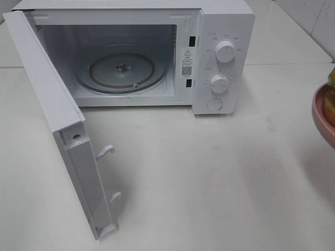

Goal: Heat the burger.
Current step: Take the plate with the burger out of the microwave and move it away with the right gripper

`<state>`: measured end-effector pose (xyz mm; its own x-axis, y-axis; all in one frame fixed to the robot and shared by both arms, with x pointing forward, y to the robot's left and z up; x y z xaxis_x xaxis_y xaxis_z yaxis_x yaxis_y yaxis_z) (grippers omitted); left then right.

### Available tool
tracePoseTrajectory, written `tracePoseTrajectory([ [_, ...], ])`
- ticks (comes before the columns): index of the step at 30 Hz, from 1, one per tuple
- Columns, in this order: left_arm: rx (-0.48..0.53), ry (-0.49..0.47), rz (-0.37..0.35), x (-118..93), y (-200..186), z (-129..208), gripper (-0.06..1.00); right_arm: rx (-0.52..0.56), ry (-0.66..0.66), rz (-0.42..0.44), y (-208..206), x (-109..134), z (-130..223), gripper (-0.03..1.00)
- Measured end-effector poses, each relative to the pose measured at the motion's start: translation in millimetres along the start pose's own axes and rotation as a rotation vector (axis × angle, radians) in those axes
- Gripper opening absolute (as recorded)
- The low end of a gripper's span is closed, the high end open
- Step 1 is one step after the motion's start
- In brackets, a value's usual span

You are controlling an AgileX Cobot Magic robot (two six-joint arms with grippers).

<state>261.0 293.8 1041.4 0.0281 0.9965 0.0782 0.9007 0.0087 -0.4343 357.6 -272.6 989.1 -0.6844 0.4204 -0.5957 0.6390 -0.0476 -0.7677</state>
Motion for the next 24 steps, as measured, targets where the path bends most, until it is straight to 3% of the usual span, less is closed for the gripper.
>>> tracePoseTrajectory([
  [24, 0.0, 0.0, 0.0, 0, 0, 0, 0.99, 0.26, 0.45, 0.058, 28, -1, 2, 0.08],
])
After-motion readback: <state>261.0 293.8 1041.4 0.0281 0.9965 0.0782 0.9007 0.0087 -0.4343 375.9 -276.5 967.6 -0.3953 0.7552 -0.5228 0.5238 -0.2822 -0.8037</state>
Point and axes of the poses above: a point on each arm's last joint axis where the gripper is mounted, y pointing out along that axis toward the gripper, x along the wrist's bending axis when the last joint is at zero, z = x × y, the point moved 3 cm from there along y, pointing out along that axis toward the gripper, and after that the axes turned 3 degrees about y, right-handed, at the moved point
